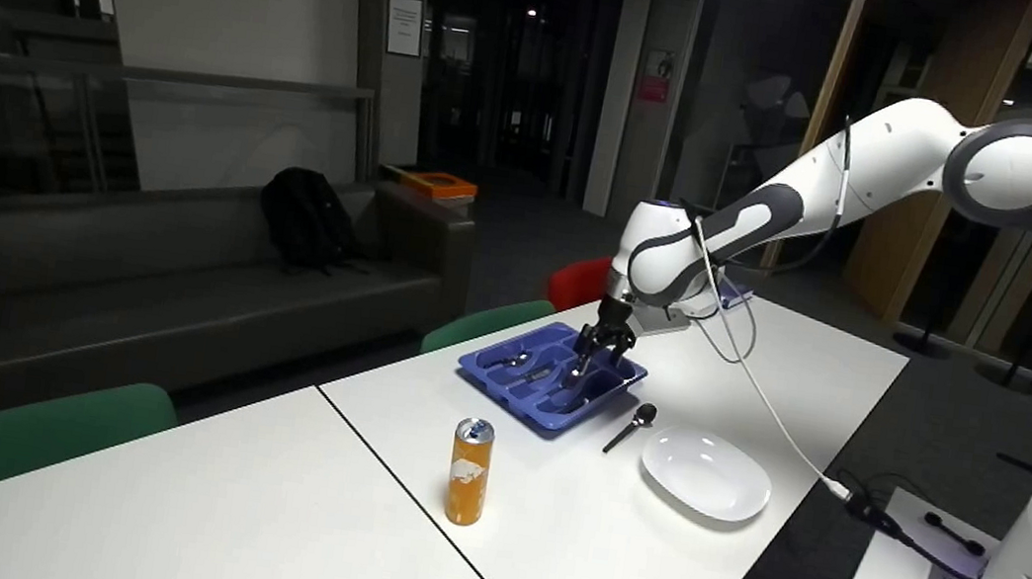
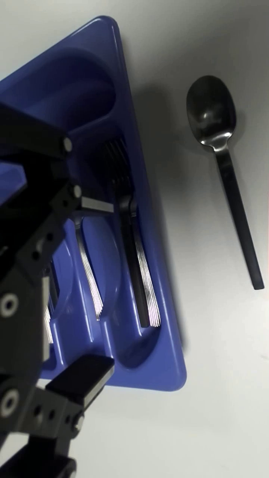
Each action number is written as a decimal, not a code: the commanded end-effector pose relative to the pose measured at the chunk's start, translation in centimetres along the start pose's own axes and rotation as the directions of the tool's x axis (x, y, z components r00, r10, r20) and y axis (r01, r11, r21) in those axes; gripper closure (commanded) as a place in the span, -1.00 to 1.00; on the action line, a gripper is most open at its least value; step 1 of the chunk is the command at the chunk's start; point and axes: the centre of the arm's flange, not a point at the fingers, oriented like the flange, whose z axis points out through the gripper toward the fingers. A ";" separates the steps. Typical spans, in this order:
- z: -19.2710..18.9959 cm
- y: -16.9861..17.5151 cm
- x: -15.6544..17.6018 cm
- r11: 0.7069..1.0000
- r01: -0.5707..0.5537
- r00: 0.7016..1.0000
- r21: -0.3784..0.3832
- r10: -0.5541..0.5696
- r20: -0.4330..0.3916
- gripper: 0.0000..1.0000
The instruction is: Move the blue cutlery holder forwards, remove one butter knife from the holder and put it on the table
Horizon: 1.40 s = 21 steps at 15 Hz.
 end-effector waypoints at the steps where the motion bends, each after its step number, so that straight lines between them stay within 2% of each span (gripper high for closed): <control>1: 0.5 -0.8 0.2 0.999 0.022 0.998 -0.024 -0.023 -0.050 -1.00; 8: 4.6 -2.4 1.7 0.994 0.053 0.998 -0.100 -0.055 -0.022 -1.00; 21: 7.8 -1.0 2.3 0.993 0.054 0.997 -0.104 -0.059 -0.043 -1.00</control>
